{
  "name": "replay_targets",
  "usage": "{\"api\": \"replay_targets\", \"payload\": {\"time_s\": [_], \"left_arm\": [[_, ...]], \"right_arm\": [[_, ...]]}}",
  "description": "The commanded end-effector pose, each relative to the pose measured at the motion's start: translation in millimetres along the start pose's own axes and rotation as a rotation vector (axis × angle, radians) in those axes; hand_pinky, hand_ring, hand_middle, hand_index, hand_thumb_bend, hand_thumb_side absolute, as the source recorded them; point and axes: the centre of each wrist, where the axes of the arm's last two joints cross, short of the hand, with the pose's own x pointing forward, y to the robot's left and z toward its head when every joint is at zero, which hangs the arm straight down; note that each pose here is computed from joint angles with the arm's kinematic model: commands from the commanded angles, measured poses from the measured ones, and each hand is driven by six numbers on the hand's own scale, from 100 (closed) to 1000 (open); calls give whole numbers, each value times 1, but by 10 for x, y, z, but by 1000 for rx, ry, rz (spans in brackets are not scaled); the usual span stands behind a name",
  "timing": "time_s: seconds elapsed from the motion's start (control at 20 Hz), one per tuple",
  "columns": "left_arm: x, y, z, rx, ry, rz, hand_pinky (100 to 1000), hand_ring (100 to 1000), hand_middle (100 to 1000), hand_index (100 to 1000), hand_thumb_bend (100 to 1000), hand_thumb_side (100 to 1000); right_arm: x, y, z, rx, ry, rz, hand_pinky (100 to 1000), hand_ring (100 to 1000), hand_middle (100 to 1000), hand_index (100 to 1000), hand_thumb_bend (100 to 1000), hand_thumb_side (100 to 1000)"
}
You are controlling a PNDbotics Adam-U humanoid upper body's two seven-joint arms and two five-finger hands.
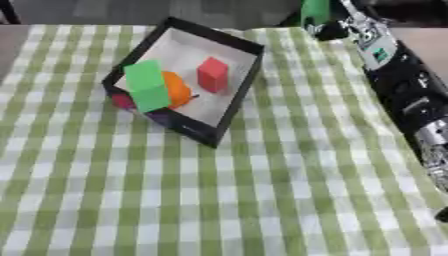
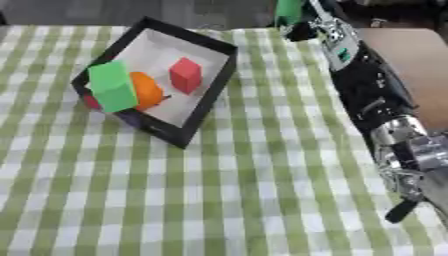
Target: Pick up objects on the table and place them in the box.
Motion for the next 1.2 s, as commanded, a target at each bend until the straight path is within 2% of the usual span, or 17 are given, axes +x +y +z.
{"api": "replay_targets", "payload": {"time_s": [0.05, 0.25, 0.4, 0.5, 0.55, 0.6, 0.65, 0.7, 0.8, 0.95, 1.05, 1.15, 1.2], "left_arm": [[48, 40, -19, 1, -19, -6, 817, 623, 656, 897, 367, 981], [50, 26, -23, -6, -22, -2, 818, 624, 656, 897, 366, 981], [52, 10, -28, -11, -24, 3, 818, 624, 657, 897, 365, 982], [54, 4, -30, -13, -26, 5, 818, 624, 657, 897, 365, 981], [54, 4, -30, -13, -26, 5, 818, 624, 656, 897, 365, 981], [54, 4, -30, -13, -26, 6, 818, 624, 656, 897, 365, 981], [54, 2, -30, -14, -26, 6, 818, 625, 657, 897, 366, 978], [54, 1, -30, -14, -26, 7, 818, 625, 657, 897, 364, 982], [54, 0, -30, -15, -26, 7, 818, 625, 657, 897, 364, 982], [52, 4, -27, -14, -24, 6, 818, 625, 658, 897, 364, 982], [49, 6, -23, -13, -23, 5, 818, 625, 658, 897, 365, 982], [43, 7, -15, -11, -19, 5, 818, 625, 658, 896, 363, 984], [38, 10, -8, -10, -16, 4, 818, 625, 658, 896, 363, 984]], "right_arm": [[398, -115, -173, -23, -172, 5, 819, 577, 396, 552, 100, 100], [773, 93, -277, 150, -305, 28, 830, 606, 431, 593, 106, 111], [923, 299, -315, 312, -338, 50, 849, 669, 510, 731, 163, 201], [1000, 409, -324, 413, -363, 81, 871, 731, 626, 864, 272, 316], [1036, 449, -326, 457, -379, 97, 888, 769, 717, 912, 329, 383], [1068, 476, -327, 497, -396, 113, 899, 791, 763, 931, 348, 406], [1104, 487, -329, 528, -414, 132, 928, 849, 886, 966, 421, 480], [1134, 488, -330, 546, -428, 144, 933, 862, 915, 972, 408, 480], [1167, 469, -328, 551, -443, 148, 944, 886, 961, 987, 413, 487], [1180, 393, -326, 515, -446, 134, 942, 885, 972, 990, 402, 486], [1184, 289, -319, 429, -453, 104, 930, 862, 953, 982, 399, 474], [1170, 131, -290, 302, -465, 68, 912, 822, 915, 970, 301, 396], [1151, 26, -257, 236, -472, 58, 909, 816, 908, 967, 280, 375]]}}
